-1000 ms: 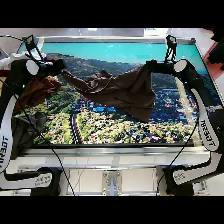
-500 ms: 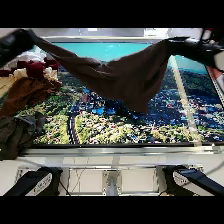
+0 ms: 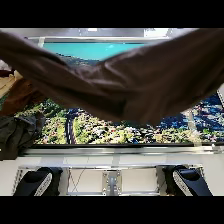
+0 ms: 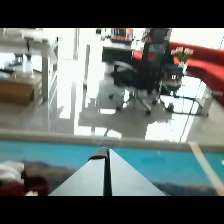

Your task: Fold the shirts.

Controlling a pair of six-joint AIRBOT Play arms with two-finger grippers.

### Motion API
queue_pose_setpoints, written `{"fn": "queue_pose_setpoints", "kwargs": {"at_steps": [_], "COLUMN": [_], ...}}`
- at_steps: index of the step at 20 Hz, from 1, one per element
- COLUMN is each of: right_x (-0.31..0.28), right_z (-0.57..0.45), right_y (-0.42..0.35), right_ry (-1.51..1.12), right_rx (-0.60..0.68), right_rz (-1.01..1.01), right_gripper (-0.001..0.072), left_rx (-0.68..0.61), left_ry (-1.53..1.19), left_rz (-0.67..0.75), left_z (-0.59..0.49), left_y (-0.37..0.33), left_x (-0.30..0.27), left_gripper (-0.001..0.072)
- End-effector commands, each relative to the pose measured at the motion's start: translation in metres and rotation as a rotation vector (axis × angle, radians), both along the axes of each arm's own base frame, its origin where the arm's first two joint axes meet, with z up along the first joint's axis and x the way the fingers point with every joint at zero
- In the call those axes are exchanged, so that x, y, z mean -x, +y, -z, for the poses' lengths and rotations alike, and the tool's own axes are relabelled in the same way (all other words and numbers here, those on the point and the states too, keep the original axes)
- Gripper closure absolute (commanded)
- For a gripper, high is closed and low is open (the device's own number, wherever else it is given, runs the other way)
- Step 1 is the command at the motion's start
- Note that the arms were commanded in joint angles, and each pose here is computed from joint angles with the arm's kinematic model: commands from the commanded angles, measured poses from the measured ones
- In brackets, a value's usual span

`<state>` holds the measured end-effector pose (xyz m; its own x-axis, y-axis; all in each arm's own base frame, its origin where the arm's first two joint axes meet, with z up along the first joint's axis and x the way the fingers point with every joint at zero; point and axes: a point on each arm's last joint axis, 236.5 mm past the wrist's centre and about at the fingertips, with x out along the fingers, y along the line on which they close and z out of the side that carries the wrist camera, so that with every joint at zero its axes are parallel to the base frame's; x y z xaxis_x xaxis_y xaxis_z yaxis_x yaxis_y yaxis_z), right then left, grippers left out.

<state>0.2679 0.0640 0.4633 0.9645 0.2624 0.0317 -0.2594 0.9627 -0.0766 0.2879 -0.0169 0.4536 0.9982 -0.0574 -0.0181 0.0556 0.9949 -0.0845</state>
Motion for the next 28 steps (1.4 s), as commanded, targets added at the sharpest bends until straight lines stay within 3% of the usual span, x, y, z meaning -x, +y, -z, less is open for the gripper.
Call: {"fn": "queue_pose_setpoints", "kwargs": {"at_steps": [1, 6, 8, 9, 10, 11, 12, 16, 18, 22, 26, 28], "right_x": [-0.050, -0.177, -0.216, -0.235, -0.251, -0.264, -0.275, -0.272, -0.230, -0.123, -0.090, -0.087], "right_z": [0.085, 0.325, 0.400, 0.428, 0.444, 0.447, 0.440, 0.398, 0.411, 0.471, 0.511, 0.523], "right_y": [-0.002, 0.004, 0.008, 0.010, 0.012, 0.011, 0.006, -0.043, -0.089, -0.124, -0.096, -0.074], "right_ry": [0.307, 0.810, 0.872, 0.881, 0.868, 0.834, 0.777, 0.755, 0.924, 1.304, 1.333, 1.315], "right_rx": [0.011, -0.004, -0.072, -0.131, -0.203, -0.258, -0.276, -0.183, -0.129, -0.196, -0.479, -0.539], "right_rz": [0.020, 0.039, 0.063, 0.078, 0.097, 0.117, 0.138, 0.182, 0.236, 0.197, 0.120, 0.058], "right_gripper": [0.0682, 0.0681, 0.0676, 0.0633, 0.0418, 0.0287, 0.0287, 0.0287, 0.0288, 0.0288, 0.0287, 0.0287], "left_rx": [-0.033, -0.101, -0.029, 0.056, 0.141, 0.204, 0.244, 0.202, 0.122, -0.077, 0.107, 0.236], "left_ry": [0.445, 0.881, 0.882, 0.847, 0.795, 0.727, 0.633, 0.373, 0.314, 0.458, 0.620, 0.704], "left_rz": [-0.036, -0.087, -0.100, -0.092, -0.068, -0.047, -0.034, -0.004, -0.025, -0.168, -0.202, -0.163], "left_z": [0.115, 0.318, 0.372, 0.390, 0.396, 0.388, 0.367, 0.248, 0.204, 0.210, 0.304, 0.344], "left_y": [0.006, 0.014, 0.006, -0.005, -0.018, -0.027, -0.030, -0.027, -0.016, 0.030, 0.028, 0.009], "left_x": [-0.034, -0.139, -0.187, -0.212, -0.233, -0.250, -0.267, -0.281, -0.258, -0.174, -0.081, -0.048], "left_gripper": [0.0702, 0.0702, 0.0699, 0.0672, 0.0467, 0.0212, 0.0080, 0.0081, 0.0082, 0.0082, 0.0083, 0.0083]}}
